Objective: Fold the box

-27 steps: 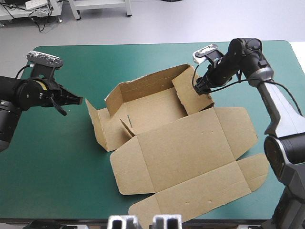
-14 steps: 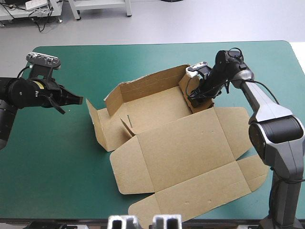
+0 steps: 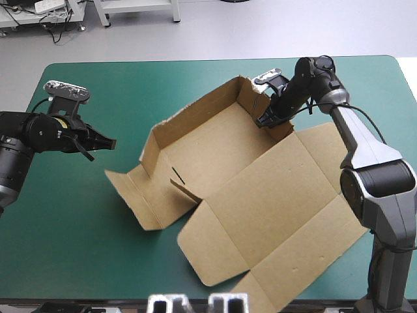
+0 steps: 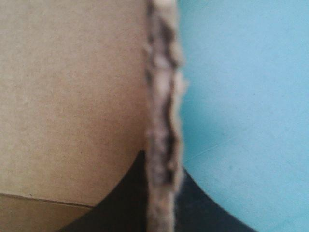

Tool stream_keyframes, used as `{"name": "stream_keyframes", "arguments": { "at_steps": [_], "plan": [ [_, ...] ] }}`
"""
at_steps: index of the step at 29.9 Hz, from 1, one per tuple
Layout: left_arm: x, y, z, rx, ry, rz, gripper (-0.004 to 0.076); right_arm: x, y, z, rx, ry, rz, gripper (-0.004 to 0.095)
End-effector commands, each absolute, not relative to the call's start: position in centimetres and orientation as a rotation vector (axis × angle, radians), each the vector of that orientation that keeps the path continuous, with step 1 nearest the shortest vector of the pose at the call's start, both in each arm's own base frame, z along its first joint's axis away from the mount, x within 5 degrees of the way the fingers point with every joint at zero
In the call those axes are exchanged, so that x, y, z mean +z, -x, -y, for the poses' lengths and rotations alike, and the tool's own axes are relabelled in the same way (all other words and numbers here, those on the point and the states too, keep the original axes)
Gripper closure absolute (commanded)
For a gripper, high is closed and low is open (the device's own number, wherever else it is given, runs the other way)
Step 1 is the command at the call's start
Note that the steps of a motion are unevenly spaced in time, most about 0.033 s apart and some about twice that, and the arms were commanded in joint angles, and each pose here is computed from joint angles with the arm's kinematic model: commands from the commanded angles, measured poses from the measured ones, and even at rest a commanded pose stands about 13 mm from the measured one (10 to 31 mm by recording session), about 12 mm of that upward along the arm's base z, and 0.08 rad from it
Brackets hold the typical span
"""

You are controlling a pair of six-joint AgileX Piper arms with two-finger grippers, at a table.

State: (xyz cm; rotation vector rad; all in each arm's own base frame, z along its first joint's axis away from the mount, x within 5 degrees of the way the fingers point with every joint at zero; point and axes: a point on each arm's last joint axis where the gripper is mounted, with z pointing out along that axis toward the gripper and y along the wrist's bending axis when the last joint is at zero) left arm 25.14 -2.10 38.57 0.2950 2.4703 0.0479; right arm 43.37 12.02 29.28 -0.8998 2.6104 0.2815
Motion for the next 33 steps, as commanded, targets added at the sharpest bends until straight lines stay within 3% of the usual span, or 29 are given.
{"name": "stream_keyframes", "arguments": {
  "at_steps": [1,6,15,21,28,33],
  "plan": [
    [40.4,-24.9,1.7,0.098,-0.258,-2.359,0.071,37.0,-40.5,-10.6,0.302,0.824,-2.446,0.0932],
    [40.6,-25.3,0.3,0.148,-0.199,-2.326,0.071,42.3,-37.5,-7.5,0.269,0.734,-2.333,0.0932],
    [39.9,-25.3,-4.6,0.069,0.011,-2.294,0.071,49.2,-31.8,-3.0,0.32,0.607,-2.119,0.0932],
    [37.1,-26.1,-5.3,-0.321,0.075,-2.221,0.071,50.8,-30.2,-2.5,0.377,0.583,-2.049,0.0932],
    [35.7,-27.0,-1.4,-0.989,-0.296,-1.991,0.071,51.4,-30.0,-3.4,0.508,0.606,-1.984,0.0932],
    [36.7,-27.3,-0.6,-1.17,-0.307,-1.834,0.071,51.1,-30.4,-3.3,0.495,0.603,-1.998,0.0932]
  ]
}}
